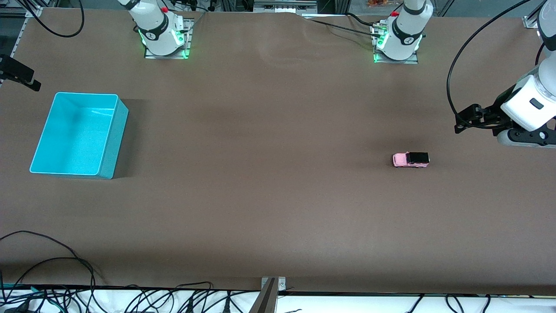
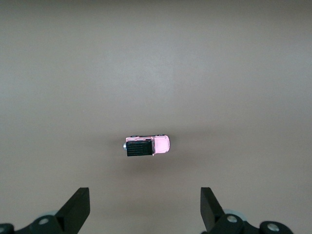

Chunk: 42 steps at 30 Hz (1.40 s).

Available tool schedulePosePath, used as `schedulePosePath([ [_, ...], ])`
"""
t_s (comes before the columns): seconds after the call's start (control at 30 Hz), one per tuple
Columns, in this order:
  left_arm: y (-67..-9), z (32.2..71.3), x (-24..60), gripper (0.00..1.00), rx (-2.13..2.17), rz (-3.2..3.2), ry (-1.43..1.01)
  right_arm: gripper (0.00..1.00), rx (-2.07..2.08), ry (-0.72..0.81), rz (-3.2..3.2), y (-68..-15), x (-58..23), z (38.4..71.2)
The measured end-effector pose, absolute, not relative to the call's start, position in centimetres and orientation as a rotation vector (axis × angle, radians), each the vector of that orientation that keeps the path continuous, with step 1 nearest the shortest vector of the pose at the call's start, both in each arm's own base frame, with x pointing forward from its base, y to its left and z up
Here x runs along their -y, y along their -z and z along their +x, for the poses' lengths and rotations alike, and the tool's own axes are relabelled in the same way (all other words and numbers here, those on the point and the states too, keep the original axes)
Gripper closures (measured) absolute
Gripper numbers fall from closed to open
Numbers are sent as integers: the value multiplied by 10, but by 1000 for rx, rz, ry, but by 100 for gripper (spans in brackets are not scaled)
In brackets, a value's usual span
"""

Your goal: Wind and store pink jeep toy

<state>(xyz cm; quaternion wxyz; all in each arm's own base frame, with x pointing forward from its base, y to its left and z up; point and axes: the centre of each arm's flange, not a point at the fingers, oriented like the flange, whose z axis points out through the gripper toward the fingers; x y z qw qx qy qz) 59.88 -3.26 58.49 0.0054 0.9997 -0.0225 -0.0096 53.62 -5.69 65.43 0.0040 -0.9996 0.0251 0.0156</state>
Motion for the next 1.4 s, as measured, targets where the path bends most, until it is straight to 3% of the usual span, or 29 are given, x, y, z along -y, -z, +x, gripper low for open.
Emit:
schedulePosePath([
  [1.4,-584,600,25,0,51,3130,35,0,-56,-69,-3132,-653,49,536],
])
